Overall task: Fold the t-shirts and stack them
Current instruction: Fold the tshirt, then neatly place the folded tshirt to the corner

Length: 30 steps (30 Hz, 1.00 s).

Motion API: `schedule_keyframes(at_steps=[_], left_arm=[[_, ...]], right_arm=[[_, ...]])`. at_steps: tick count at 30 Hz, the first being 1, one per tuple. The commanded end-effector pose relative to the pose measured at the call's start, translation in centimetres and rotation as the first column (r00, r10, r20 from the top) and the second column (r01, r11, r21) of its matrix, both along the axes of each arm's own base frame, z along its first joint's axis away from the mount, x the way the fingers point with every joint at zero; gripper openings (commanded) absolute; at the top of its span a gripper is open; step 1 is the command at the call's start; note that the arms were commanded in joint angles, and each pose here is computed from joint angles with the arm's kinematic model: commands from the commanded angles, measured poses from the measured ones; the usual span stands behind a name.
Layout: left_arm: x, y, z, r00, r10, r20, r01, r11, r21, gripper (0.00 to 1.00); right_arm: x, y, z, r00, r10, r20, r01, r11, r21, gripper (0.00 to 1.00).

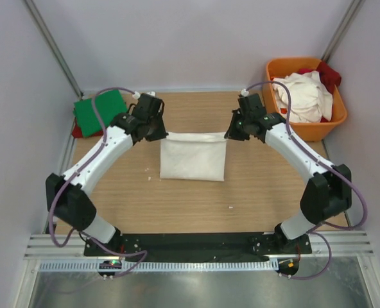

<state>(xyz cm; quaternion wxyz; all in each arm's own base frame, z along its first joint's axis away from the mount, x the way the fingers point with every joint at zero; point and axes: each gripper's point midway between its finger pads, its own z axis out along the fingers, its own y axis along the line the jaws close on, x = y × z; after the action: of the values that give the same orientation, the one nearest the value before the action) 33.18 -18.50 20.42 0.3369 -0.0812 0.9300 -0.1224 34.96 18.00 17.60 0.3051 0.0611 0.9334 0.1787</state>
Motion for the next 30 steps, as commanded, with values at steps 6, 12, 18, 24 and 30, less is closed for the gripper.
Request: schedule_keyframes(at_steps=[6, 12, 18, 24, 30], left_arm=[[16.9, 1.7, -5.1, 0.982, -0.022, -0.187, 0.026, 0.999, 0.02, 0.88], [14.3, 3.0, -4.5, 0.959, 0.007, -0.284, -0.003, 1.0, 0.014, 0.91], [11.0, 3.2, -2.9, 0.993, -0.039, -0.111, 0.022, 0.988, -0.152, 0.97], [7.7, 1.7, -7.0, 0.979, -0.144, -0.143, 0.106, 0.963, -0.248, 0.98], [7.6, 0.5, -10.5, 0.979, -0.172, -0.113, 0.127, 0.937, -0.324, 1.0]], right_arm=[[16.4, -7.7, -3.6, 0.974, -0.223, -0.033, 0.215, 0.963, -0.161, 0.8], [16.0, -7.3, 4.6, 0.978, -0.164, 0.131, 0.176, 0.98, -0.09, 0.85], [8.4, -5.7, 3.3, 0.99, -0.091, 0.108, 0.091, 0.996, 0.009, 0.86], [0.2, -4.4, 3.2, 0.991, -0.039, 0.127, 0.03, 0.997, 0.072, 0.86], [-5.7, -4.7, 3.0, 0.989, -0.039, 0.145, 0.017, 0.989, 0.15, 0.86]])
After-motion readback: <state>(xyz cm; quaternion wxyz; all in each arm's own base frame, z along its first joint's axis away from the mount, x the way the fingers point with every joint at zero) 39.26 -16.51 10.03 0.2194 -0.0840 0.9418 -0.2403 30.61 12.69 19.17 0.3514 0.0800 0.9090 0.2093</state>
